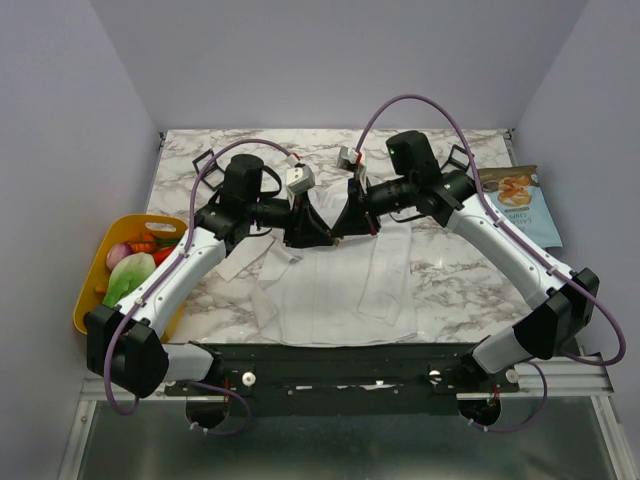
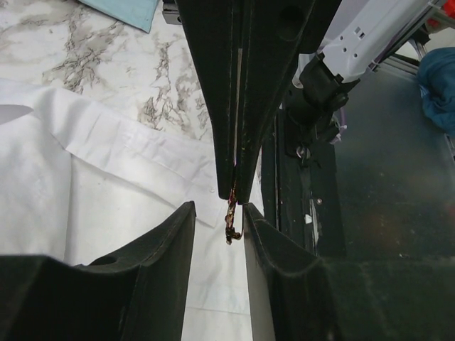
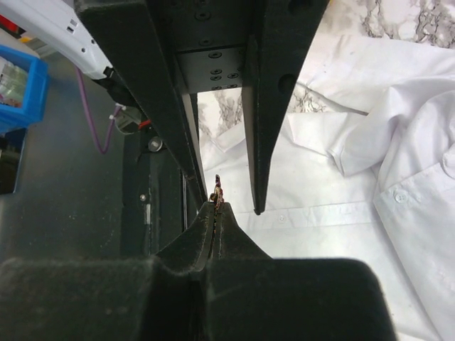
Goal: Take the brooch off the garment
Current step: Close the brooch.
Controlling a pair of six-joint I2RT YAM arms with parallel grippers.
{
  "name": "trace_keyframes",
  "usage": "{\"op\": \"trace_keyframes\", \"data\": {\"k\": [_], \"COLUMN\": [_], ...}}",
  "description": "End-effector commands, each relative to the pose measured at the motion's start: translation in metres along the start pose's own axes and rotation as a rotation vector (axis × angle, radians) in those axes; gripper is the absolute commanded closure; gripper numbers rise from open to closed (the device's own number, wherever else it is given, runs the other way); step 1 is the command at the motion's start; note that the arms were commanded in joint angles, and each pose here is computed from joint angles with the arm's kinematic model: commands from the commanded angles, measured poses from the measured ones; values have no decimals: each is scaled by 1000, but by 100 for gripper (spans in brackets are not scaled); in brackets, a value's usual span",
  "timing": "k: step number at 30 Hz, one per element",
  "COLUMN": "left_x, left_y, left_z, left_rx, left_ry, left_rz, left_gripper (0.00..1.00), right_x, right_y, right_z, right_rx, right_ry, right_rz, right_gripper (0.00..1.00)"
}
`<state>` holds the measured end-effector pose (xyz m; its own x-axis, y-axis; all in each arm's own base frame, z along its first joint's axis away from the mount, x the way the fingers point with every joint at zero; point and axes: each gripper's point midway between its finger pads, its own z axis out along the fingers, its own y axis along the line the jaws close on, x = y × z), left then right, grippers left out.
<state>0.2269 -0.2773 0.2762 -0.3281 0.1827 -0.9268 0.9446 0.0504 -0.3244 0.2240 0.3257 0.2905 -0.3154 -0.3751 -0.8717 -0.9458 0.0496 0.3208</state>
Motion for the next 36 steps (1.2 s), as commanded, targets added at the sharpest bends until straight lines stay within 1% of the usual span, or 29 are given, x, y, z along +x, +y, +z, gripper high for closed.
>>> {"op": "trace_keyframes", "data": {"k": [1,11,12,20,27,31,34,35,36], "left_x": [-9,-11,-10,-12,-12,-10,-9,-9,-9], "left_y": [26,32,32,32,30,27,25,24,23], "left_z": [0,-5,-5,-8,-10,-9,-8,-8,-8], "left_rx": [-113,-137,-133,-118,-95,-64,-45,-39,-35], "left_ry": [-17,-33,-37,-54,-64,-61,-58,-57,-57], "left_rz": [45,37,12,-8,-25,-30,-33,-33,-33], "left_gripper": [62,67,67,68,66,62,55,50,47], "right_x": [-2,-1,0,-2,1,0,0,1,0], "right_y": [15,14,14,15,12,11,9,9,9], "right_z": [0,-1,-1,-3,-4,-5,-5,-5,-5], "right_rx": [-58,-51,-50,-43,-36,-29,-24,-25,-24], "right_ry": [-6,-4,-3,-9,-9,-11,-12,-11,-13], "right_rz": [5,-2,-1,-7,-4,-5,-2,-1,-3], "right_gripper": [100,99,100,99,99,100,100,100,100]}}
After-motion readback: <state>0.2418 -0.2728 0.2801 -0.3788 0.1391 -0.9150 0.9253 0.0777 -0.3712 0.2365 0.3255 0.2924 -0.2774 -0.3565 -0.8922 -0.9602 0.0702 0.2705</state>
